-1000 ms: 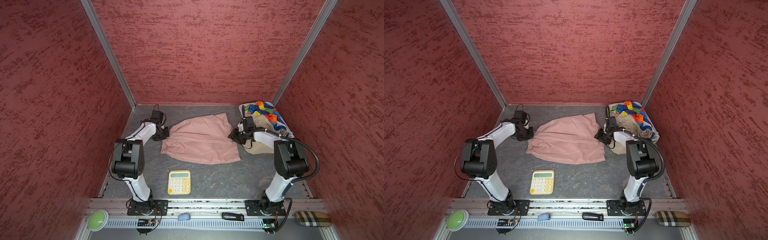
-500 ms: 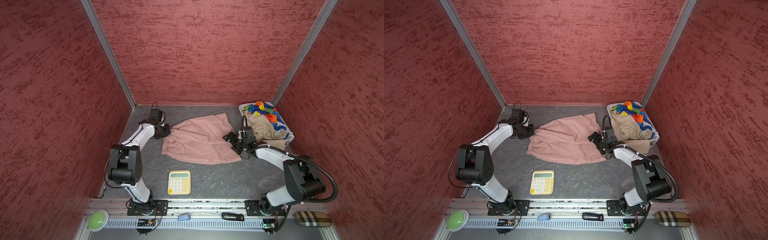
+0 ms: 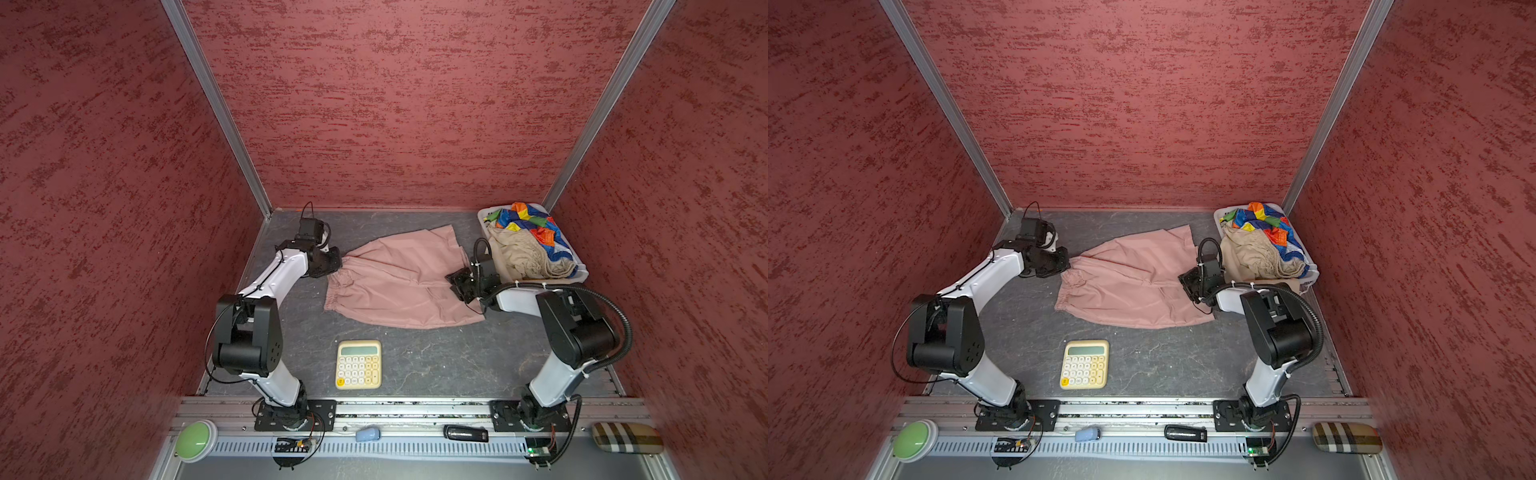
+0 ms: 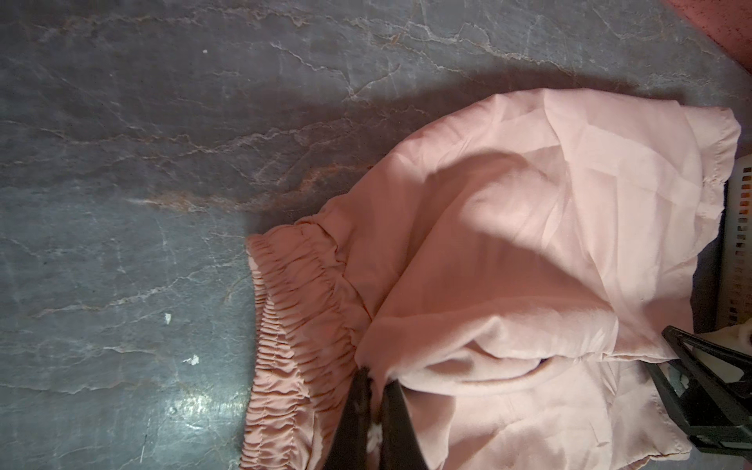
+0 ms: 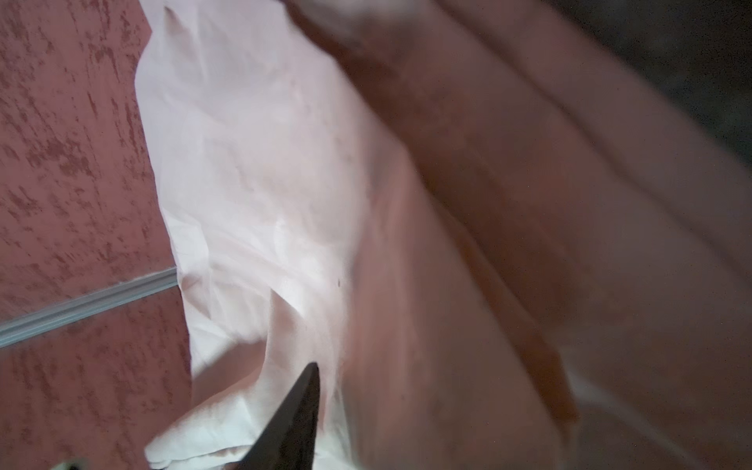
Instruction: Fold and stack the shorts
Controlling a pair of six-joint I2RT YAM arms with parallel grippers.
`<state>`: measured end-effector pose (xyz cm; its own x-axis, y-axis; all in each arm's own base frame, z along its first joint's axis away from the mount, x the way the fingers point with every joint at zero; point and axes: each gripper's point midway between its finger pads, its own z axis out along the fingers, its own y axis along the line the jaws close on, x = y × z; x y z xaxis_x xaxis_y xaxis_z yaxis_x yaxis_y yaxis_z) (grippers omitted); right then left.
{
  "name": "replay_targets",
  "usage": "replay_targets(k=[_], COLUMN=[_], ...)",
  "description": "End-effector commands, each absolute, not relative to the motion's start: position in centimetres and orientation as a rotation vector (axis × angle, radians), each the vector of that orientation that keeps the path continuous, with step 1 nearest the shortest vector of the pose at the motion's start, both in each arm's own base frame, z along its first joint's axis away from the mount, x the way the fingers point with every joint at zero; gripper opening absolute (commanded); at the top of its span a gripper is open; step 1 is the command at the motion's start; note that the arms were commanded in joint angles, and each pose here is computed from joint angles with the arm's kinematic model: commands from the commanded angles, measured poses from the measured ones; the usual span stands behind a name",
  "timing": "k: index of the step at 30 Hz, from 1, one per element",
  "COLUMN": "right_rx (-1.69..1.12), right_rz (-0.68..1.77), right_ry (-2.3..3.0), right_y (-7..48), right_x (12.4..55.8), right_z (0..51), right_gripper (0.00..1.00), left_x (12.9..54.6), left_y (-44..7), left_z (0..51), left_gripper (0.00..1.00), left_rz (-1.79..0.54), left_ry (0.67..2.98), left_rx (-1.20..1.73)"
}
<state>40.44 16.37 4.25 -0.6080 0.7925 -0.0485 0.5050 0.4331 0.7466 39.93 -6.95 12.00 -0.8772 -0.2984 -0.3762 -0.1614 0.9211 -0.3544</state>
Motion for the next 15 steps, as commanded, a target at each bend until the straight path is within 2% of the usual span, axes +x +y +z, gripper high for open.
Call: replay_targets(k=[1, 3, 4, 7, 11, 15], right_rx=[1.082, 1.035, 1.005, 0.881, 0.672, 0.511], right_rz=[1.005, 1.0, 0.998, 0.976, 0.903, 0.842], right_ry=[2.201, 2.198, 2.197, 2.141, 2.033, 1.934], right_y=[16.1, 16.2, 16.3, 15.9, 14.9, 13.8], right_x=[42.9, 44.1, 44.8, 48.1, 51.9, 53.0], right_z=[6.3, 7.6, 8.6, 14.5, 25.5, 34.9], right_gripper=[0.18, 0.04, 0.0, 0.0, 0.0, 0.0], left_x=[39.9, 40.3, 40.6, 42.6, 46.3, 48.7], left_y=[-7.1, -6.7, -6.5, -5.4, -4.2, -3.4], left_z=[13.1, 13.6, 14.1, 17.4, 24.2, 30.8], left_gripper=[0.0, 0.0, 0.0, 0.0, 0.0, 0.0], left_rz=[-0.475, -0.478, -0.488, -0.526, -0.551, -0.555], left_ry=[2.611, 2.588, 2.569, 2.468, 2.283, 2.136], left_rx=[-0.328, -0.339, -0.342, -0.366, -0.34, -0.284])
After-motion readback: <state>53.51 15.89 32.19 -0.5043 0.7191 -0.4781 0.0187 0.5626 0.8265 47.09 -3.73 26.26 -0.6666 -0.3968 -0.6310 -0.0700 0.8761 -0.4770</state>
